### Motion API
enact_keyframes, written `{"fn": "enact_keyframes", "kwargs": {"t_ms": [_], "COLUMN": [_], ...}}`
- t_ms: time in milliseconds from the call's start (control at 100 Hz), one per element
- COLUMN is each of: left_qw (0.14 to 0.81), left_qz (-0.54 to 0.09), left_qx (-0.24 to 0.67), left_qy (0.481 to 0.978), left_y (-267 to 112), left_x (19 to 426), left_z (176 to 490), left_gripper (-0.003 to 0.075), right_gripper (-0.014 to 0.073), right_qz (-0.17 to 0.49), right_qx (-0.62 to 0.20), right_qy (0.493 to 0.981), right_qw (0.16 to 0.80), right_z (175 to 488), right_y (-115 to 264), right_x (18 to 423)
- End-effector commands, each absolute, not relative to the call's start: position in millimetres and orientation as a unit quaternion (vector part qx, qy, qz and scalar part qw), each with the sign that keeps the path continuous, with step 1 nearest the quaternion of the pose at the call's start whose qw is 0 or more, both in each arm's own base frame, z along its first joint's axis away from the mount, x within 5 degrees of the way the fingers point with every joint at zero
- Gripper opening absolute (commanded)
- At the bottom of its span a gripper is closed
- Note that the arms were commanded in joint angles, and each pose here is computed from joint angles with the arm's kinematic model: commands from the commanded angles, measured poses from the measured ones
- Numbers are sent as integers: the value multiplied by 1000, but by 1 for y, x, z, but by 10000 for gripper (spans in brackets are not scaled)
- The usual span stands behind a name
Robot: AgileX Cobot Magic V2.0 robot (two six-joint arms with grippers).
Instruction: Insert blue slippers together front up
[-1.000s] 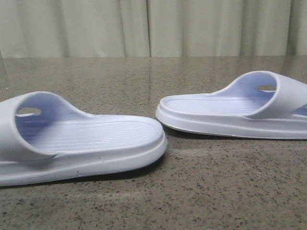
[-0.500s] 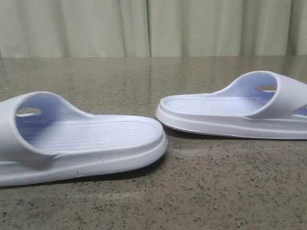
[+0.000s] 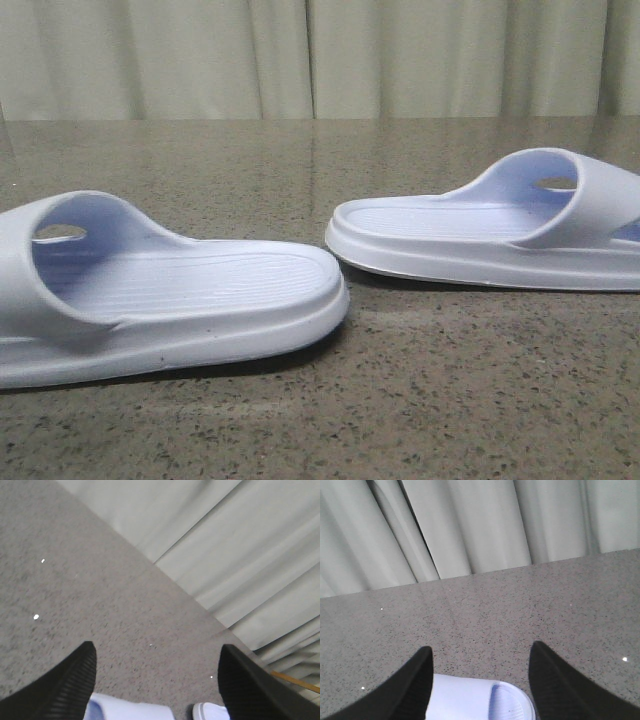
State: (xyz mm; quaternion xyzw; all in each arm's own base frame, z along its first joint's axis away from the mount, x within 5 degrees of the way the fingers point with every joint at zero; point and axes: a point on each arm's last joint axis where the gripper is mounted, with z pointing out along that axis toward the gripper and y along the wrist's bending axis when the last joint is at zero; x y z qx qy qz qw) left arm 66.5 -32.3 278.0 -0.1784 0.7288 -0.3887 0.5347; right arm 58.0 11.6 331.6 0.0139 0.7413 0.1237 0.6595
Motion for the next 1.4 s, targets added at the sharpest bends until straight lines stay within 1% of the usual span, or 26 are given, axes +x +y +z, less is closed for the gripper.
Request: {"fn": "enact_keyframes", "kwargs": {"t_ms": [0, 140, 320, 660, 1000, 1390], "left_qw": [528, 510, 505, 476, 456, 403], "left_qz": [-407, -404, -395, -392, -396, -374], "left_qx": [-228, -245, -252, -272, -272, -295], "left_qy": [710, 719, 725, 739, 749, 781], "left_y": [-29, -29, -28, -28, -31, -32], "left_x": [72, 74, 75, 75, 73, 85], "left_z": [273, 256, 245, 222, 217, 206], "left_gripper": [457, 457, 457, 457, 456, 456], "right_gripper": [362, 362, 362, 362, 362, 362], "right_qz": [126, 126, 126, 126, 126, 126], "right_qx": [19, 20, 20, 20, 20, 20], "right_qy": [705, 705, 705, 705, 705, 705], "right_qw": [697, 697, 697, 697, 697, 697], "right_z": [350, 350, 350, 350, 350, 350], "right_y": [10, 10, 10, 10, 10, 10], "right_x": [59, 59, 59, 59, 59, 59]}}
